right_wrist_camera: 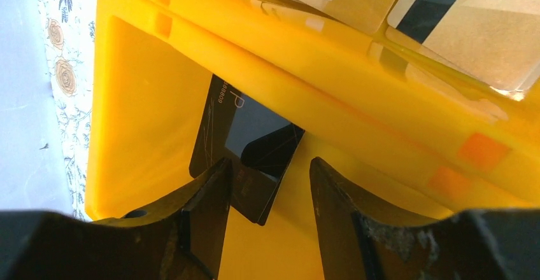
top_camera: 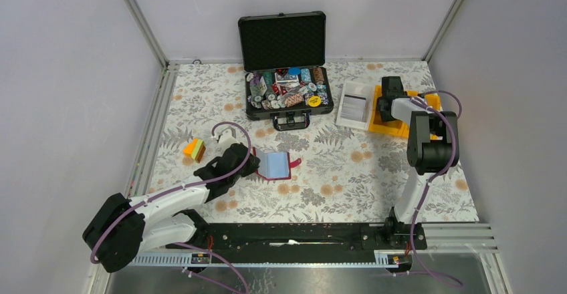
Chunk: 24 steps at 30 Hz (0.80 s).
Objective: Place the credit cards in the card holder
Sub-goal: Pick up the credit card from the storage box.
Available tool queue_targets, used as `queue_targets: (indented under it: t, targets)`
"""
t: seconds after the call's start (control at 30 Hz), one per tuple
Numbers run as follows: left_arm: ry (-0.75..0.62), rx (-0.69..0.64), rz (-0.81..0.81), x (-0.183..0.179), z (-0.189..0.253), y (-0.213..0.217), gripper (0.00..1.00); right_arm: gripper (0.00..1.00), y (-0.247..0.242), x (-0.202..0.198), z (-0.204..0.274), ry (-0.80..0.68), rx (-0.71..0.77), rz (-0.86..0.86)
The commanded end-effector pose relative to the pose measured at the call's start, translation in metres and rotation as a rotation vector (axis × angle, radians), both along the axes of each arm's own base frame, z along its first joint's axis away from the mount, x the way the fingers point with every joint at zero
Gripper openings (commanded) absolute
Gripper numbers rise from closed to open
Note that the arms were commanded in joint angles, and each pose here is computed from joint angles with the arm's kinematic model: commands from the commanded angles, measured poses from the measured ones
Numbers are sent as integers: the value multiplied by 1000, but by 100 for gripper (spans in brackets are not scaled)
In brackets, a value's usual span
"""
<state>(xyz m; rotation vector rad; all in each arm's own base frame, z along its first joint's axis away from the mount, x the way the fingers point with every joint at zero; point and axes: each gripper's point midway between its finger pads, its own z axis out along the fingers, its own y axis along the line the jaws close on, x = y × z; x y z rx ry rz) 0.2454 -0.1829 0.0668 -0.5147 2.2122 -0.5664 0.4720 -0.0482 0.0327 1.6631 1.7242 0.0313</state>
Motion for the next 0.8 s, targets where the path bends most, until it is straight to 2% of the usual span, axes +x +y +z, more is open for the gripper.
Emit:
queue_targets:
  t: [0.0,0.1,0.3,0.77]
  targets:
    - [-66,-44,5,9,17,-4,0,54,-11,1,-1,33,-60,-45]
    - [-69,-44,8,9,17,-3,0,52,-10,0,-7,45,-56,-44]
    - [-70,-44,11,9,17,-2,0,41,-9,-9,-14,64,-44,-53]
    - [-76,-45,9,8,17,1,0,29,-11,-39,-14,79,-45,-79]
